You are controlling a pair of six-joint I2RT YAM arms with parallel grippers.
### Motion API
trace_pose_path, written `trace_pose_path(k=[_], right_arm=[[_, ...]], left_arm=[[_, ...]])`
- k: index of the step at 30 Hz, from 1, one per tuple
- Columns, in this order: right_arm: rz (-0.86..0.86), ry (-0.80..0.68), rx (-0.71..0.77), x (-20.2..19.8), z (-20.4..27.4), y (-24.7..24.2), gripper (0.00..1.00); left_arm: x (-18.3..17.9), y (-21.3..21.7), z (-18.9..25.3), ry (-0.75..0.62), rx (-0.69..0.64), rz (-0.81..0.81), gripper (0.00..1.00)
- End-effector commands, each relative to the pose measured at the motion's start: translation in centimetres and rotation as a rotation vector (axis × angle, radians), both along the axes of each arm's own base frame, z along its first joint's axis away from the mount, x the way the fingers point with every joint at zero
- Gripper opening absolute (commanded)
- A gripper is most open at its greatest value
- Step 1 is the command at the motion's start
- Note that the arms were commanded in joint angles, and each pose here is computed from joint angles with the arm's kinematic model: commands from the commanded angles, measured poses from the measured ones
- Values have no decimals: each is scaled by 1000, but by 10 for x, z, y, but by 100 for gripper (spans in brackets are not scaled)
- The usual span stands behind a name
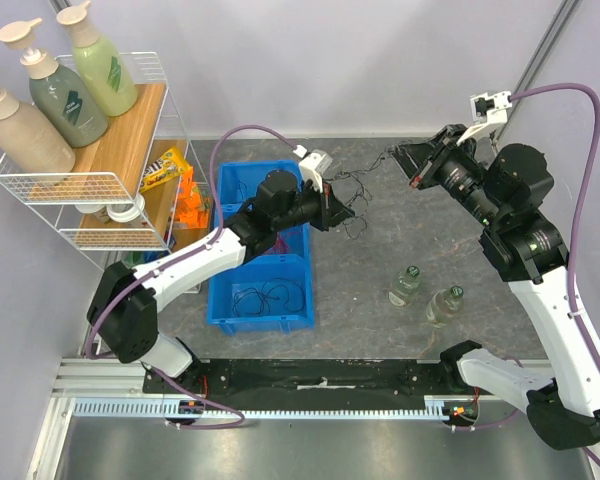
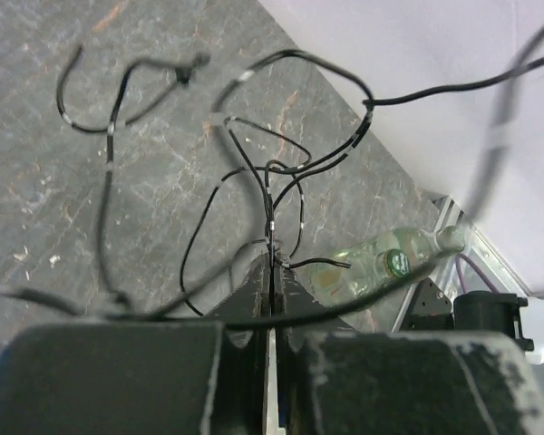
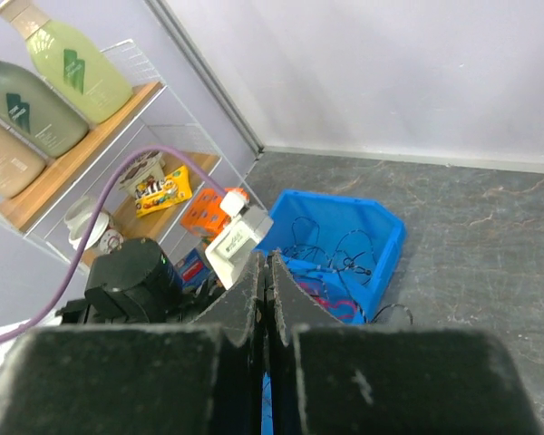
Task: Untangle the cables
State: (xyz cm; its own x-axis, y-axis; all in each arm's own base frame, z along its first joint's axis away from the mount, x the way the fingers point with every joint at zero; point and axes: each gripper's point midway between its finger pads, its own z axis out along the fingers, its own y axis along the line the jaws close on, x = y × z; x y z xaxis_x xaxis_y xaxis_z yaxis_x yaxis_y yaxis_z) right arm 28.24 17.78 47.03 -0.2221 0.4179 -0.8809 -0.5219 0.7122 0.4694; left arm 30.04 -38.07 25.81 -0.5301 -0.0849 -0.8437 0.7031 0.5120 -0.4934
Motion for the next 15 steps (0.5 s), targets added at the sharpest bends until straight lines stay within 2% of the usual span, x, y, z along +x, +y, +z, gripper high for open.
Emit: trace_pose_path(k=[1, 8, 15], right_arm=[[-118, -113, 25, 6, 39, -21, 0], [-377, -165, -28, 30, 64, -62, 0], [-553, -246, -67, 32, 100, -95, 0]], left_arm=[[-10, 8, -12, 1, 16, -8, 2], [-33, 28, -37, 45, 42, -10, 2], [-50, 38, -54, 86, 29, -24, 2]])
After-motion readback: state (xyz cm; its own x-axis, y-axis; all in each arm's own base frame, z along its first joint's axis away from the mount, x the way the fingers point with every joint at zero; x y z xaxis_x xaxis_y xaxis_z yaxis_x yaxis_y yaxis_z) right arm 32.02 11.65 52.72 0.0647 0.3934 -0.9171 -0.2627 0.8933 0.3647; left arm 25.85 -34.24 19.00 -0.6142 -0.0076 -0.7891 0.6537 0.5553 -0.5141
